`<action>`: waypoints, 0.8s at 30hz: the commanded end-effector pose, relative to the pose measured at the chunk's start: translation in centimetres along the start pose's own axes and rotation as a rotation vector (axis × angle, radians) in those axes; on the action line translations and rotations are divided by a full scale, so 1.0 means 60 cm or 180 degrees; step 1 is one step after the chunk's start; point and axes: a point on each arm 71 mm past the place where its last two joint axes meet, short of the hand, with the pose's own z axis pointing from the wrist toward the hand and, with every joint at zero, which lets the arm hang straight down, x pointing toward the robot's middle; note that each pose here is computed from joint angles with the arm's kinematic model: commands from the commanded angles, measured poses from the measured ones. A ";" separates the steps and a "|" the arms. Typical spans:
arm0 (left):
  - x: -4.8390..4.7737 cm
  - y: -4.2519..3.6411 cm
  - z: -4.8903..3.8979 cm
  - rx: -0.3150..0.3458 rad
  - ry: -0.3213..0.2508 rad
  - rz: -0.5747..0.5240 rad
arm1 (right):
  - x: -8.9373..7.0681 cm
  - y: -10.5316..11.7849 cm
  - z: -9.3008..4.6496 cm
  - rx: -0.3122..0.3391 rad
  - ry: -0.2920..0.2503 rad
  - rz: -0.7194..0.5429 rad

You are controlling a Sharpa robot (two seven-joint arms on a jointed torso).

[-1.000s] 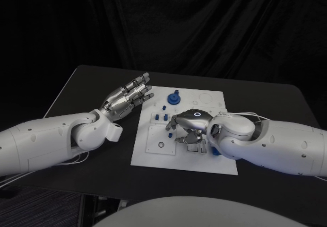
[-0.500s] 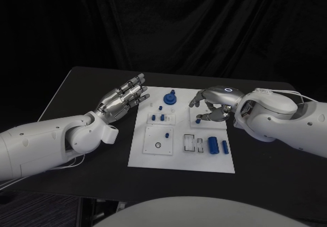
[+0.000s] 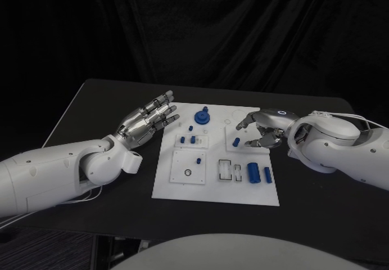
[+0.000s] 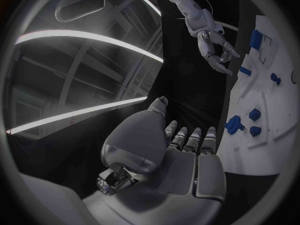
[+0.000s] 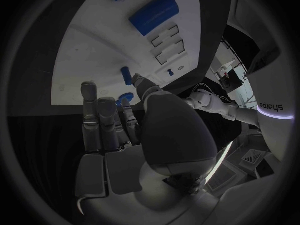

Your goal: Assemble the parts on the task board

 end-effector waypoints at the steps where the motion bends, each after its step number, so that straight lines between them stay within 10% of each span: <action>1: 0.003 0.000 0.000 0.0058 0.0006 -0.0021 | 0.009 -0.004 0.002 0.0087 0.0061 -0.0017; 24: -0.001 0.005 -0.005 0.0044 -0.0016 -0.0029 | 0.049 0.008 0.043 -0.0155 -0.0062 0.0027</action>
